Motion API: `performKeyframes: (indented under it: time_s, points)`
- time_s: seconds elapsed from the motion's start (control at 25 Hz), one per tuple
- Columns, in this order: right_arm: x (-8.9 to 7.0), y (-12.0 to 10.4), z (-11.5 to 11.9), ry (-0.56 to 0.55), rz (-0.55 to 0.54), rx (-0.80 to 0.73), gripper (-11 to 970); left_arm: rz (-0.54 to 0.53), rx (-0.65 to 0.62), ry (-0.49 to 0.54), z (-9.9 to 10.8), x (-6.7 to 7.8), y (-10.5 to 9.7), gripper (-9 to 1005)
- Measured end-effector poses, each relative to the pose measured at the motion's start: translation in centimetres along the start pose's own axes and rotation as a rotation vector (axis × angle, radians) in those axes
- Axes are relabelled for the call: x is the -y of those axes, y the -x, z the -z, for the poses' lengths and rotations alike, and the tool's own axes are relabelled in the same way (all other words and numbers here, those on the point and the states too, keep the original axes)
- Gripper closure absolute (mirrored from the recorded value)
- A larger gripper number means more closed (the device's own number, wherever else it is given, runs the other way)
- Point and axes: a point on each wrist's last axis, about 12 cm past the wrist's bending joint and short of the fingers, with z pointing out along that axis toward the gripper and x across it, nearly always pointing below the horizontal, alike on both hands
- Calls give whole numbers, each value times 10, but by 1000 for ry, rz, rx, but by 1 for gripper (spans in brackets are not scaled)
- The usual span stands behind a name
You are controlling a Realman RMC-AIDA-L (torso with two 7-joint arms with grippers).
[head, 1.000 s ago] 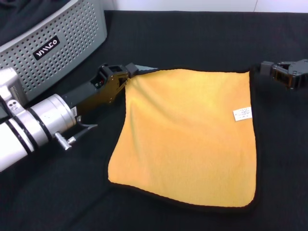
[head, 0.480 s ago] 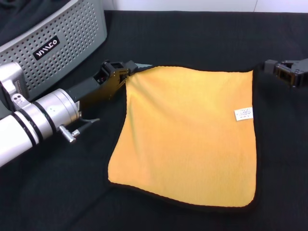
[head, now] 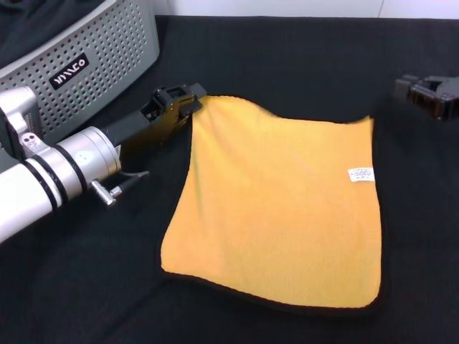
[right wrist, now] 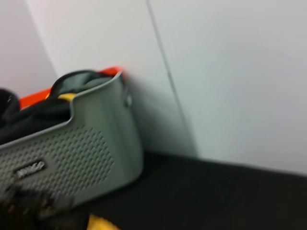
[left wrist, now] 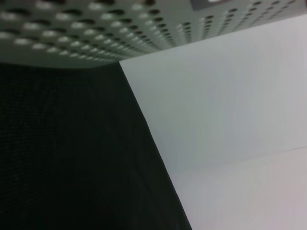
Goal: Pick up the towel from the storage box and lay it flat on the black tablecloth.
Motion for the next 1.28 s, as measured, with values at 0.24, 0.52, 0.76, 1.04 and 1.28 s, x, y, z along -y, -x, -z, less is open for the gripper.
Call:
performKeyframes:
  time_s: [0.24,0.52,0.76,1.04,1.28]
  points:
    - [0,-2,10,-46,62,90,839,-104,-39,-72,1,10,-1,602]
    - [-33,10,30,186,283,196,446,-433,-31,-233,39,16,-6,375]
    - [-51,30,48,398,288,175,231,-863,0,-483,92,27,-22,255]
    - [-73,39,35,580,212,-83,117,-1016,-148,-573,104,26,-39,132]
    - [-86,39,19,617,225,-117,85,-1083,-159,-631,95,31,-51,105]
